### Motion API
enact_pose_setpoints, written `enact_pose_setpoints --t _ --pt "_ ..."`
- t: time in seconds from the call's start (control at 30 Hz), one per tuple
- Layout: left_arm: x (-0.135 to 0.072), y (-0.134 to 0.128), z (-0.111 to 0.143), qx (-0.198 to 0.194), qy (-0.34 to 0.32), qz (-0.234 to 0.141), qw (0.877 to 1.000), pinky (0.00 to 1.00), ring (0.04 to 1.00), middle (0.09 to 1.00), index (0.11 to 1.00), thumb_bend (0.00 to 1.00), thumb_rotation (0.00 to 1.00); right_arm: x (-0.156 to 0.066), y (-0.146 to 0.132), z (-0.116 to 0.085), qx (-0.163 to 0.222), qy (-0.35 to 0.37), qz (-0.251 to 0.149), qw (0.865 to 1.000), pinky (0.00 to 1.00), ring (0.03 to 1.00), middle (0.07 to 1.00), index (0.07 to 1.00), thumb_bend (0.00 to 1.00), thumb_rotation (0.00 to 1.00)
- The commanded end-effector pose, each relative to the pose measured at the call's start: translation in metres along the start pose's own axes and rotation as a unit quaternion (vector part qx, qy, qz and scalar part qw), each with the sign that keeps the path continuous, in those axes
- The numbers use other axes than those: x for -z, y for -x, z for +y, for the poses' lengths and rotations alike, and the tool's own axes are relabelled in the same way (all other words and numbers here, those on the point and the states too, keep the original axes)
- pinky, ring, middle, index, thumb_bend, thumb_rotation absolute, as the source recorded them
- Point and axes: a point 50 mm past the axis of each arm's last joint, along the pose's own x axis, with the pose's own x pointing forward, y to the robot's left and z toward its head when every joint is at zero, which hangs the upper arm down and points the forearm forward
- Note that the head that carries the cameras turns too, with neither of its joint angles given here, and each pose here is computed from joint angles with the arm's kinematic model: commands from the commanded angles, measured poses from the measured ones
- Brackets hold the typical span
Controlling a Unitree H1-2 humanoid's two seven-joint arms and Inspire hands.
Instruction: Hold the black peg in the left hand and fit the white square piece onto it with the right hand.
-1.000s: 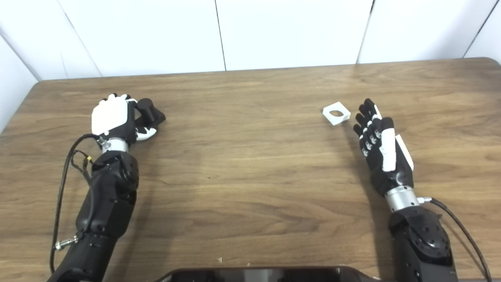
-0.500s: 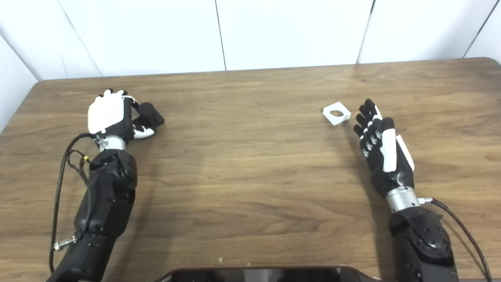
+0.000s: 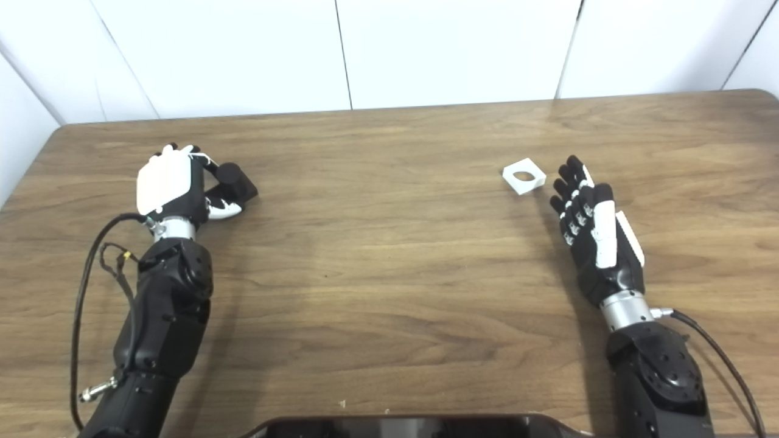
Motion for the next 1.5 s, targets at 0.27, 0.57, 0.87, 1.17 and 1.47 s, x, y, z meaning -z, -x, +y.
enact_pose_setpoints --t 0.27,0.57,0.87,1.17,1.47 --pt "-0.018 0.021 0.008 0.016 0.029 -0.040 0.999 1.00 0.999 0.907 0.488 0.51 0.06 0.017 0.014 0.005 0.008 -0.015 0.029 0.999 1.00 1.000 1.000 1.000 0.70 1.00" --pt "-0.032 0.048 0.004 0.035 0.015 -0.084 0.996 1.00 0.992 0.900 0.489 0.51 0.07 0.017 0.014 0.011 0.013 -0.019 0.032 0.999 1.00 1.000 1.000 1.000 0.71 1.00" --pt "-0.047 0.078 -0.001 0.048 0.013 -0.137 0.989 1.00 0.998 0.906 0.490 0.51 0.07 0.018 0.014 0.015 0.009 -0.021 0.034 0.999 1.00 1.000 1.000 1.000 0.70 1.00" --pt "-0.063 0.111 -0.004 0.074 0.031 -0.162 0.983 1.00 0.991 0.925 0.492 0.51 0.08 0.014 0.013 0.018 0.009 -0.024 0.031 0.999 1.00 1.000 1.000 1.000 0.69 1.00" --pt "-0.068 0.136 -0.006 0.089 0.051 -0.185 0.977 1.00 0.989 0.917 0.490 0.51 0.07 0.013 0.013 0.019 0.016 -0.023 0.033 0.999 1.00 1.000 1.000 1.000 0.68 1.00"
